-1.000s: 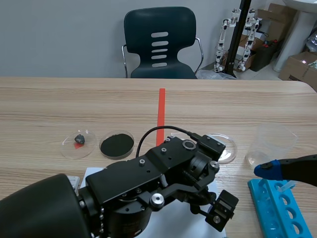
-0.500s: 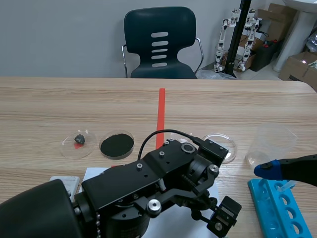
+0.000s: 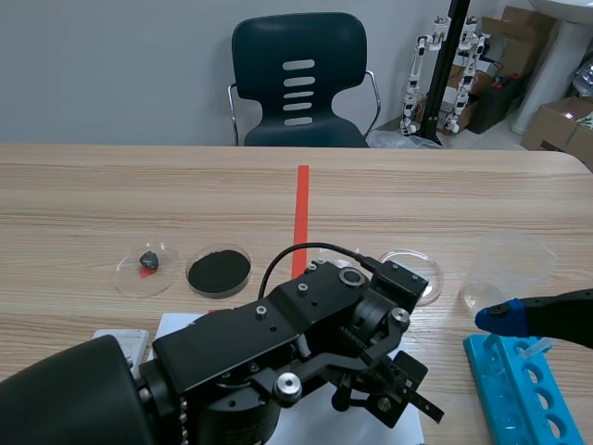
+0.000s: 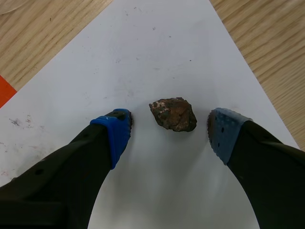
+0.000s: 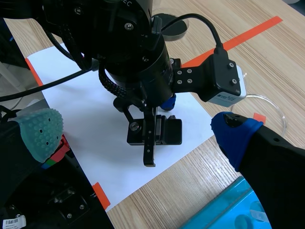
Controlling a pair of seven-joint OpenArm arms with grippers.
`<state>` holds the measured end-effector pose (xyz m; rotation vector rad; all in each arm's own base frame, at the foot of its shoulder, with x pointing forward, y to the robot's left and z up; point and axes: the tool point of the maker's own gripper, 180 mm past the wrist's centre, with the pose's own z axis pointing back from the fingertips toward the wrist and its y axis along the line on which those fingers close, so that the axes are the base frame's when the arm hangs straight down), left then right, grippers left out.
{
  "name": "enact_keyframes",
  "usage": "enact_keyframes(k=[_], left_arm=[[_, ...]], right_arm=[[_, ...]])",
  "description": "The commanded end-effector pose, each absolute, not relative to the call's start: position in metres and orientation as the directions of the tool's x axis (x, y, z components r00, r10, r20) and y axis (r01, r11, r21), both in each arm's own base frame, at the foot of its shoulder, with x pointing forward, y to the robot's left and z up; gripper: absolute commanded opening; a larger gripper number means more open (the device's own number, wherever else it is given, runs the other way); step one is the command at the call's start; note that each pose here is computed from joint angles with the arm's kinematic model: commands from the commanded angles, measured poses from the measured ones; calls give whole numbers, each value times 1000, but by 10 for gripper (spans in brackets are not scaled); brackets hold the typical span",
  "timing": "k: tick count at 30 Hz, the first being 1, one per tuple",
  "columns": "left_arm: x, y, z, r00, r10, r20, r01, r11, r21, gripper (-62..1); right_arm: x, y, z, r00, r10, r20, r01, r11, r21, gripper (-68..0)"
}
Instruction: Pick up the right mineral with the left hand
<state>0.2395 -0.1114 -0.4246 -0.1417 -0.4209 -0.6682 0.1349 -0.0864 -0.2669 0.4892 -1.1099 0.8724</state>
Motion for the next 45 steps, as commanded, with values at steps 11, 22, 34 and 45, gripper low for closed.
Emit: enact_keyframes(k=[11, 22, 34, 45], left_arm=[[245, -140, -405, 683, -523, 510, 629, 776, -46, -286], [244, -139, -406, 688, -525, 501, 628, 777, -46, -367], [243, -138, -407, 691, -529, 493, 628, 777, -46, -449], [246, -125, -393, 682, -483, 549, 610, 790, -63, -449]], right_arm=[[136, -85, -263, 164, 347, 924, -811, 581, -74, 4], [136, -85, -263, 164, 347, 924, -811, 581, -74, 4], [136, -85, -263, 164, 347, 924, -811, 581, -74, 4], [136, -85, -263, 164, 347, 924, -811, 581, -74, 4]])
